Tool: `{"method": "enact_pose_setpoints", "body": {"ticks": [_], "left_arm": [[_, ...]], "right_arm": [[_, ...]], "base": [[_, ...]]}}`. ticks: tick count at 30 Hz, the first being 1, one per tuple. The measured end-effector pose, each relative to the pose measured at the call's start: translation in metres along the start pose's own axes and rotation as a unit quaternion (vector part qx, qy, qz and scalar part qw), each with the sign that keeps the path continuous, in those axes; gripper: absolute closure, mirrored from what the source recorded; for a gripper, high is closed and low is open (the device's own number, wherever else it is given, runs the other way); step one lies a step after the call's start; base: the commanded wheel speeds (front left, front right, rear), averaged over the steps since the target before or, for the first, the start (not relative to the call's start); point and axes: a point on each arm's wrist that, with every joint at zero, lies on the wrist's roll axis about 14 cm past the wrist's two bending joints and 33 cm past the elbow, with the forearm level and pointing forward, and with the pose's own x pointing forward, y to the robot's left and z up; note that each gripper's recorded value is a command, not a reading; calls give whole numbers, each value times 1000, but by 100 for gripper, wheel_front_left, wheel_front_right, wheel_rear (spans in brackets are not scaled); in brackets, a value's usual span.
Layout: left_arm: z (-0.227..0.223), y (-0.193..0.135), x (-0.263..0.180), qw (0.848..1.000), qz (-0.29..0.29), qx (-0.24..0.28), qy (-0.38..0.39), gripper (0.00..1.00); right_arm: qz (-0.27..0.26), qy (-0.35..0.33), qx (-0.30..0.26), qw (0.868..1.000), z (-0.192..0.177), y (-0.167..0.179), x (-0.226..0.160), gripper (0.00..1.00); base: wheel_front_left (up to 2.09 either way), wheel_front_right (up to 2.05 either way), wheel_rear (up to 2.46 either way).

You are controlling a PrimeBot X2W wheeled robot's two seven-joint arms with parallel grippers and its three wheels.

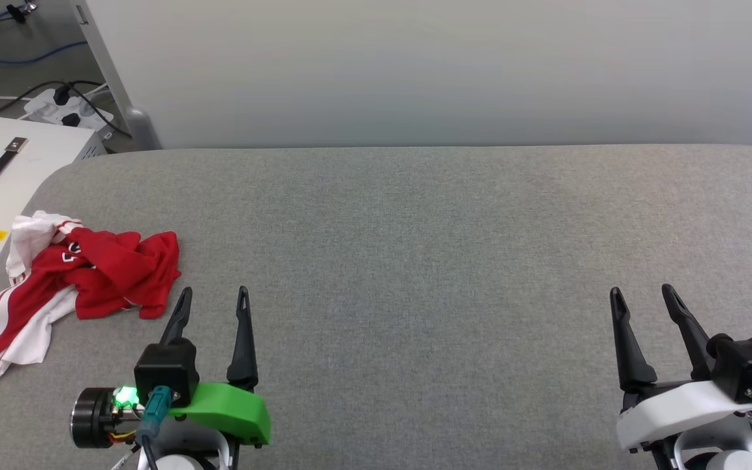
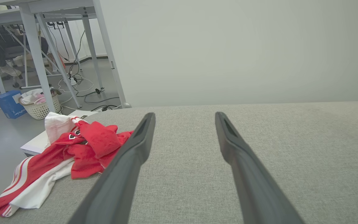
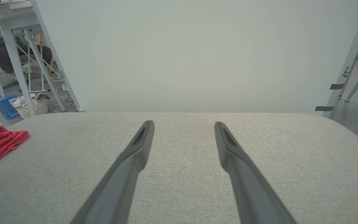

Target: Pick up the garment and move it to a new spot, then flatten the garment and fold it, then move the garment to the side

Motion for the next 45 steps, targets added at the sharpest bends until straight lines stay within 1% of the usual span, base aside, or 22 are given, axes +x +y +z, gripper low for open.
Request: {"method": "enact_pose_setpoints", "body": {"ticks": [25,45], "left_arm": [[6,-9,0,1000,-10,0,-25,0],[8,-14,0,999,-17,-5,-39,0]], "right_arm": [[-1,-17,9,1000,1,0,-5,0],[-5,-27,28,999,0,-1,-7,0]], "base": [[0,0,0],[0,0,0]]}}
